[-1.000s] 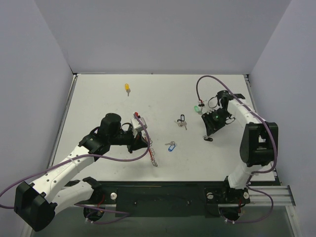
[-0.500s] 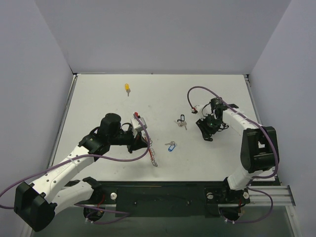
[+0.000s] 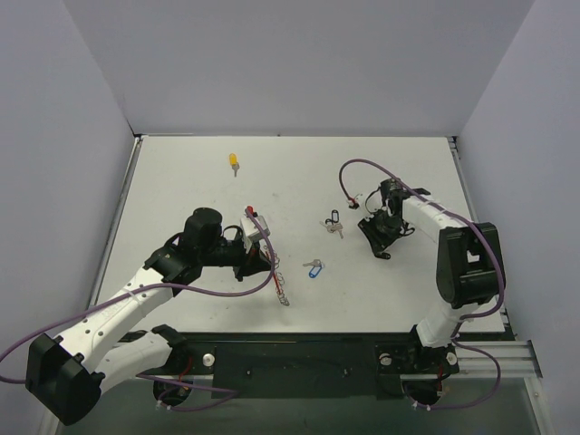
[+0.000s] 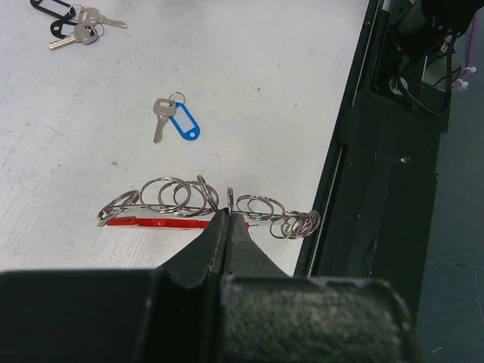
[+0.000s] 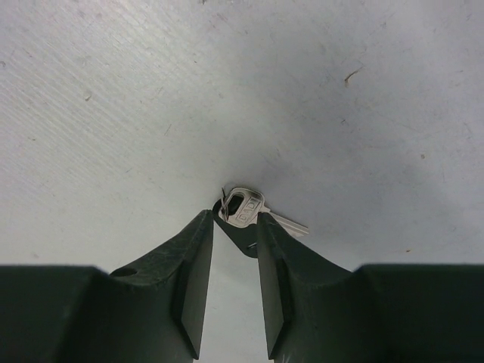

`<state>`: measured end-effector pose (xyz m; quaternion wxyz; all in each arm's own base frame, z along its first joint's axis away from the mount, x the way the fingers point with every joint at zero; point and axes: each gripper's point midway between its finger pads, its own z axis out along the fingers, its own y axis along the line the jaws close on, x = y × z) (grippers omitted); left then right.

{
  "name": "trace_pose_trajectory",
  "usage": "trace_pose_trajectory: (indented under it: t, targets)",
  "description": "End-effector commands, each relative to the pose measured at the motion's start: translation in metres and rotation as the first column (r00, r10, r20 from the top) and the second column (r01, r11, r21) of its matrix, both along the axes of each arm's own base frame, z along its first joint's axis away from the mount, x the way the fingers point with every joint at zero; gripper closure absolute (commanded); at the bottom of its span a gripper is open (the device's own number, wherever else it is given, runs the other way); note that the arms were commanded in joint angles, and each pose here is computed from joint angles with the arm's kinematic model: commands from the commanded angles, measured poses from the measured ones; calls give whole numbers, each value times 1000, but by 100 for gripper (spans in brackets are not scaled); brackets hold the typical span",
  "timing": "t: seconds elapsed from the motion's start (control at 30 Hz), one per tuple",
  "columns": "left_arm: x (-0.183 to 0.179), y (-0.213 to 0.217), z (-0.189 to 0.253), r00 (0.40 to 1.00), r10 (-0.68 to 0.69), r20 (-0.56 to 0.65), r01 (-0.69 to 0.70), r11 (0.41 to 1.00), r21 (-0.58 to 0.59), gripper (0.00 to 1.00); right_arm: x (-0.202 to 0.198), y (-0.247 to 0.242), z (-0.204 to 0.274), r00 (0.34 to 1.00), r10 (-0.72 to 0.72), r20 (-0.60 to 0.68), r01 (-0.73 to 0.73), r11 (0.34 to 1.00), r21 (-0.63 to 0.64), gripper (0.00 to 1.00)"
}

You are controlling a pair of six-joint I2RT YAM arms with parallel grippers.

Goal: Put the keys on the keyring

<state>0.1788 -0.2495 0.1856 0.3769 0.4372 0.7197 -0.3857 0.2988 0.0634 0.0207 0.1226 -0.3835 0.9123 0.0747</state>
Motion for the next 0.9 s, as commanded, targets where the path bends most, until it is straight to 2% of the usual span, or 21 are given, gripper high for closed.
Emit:
trace_pose_trajectory:
  t: [0.0, 0.87]
  targets:
    - [1, -3, 21, 998, -21, 54, 24, 999, -47, 100, 0, 2, 5, 1000, 9, -19, -10, 1000, -17, 75]
    - [1, -3, 21, 998, -21, 57, 23, 999, -47, 100, -6, 3, 0, 996, 31, -79, -34, 999, -38, 81]
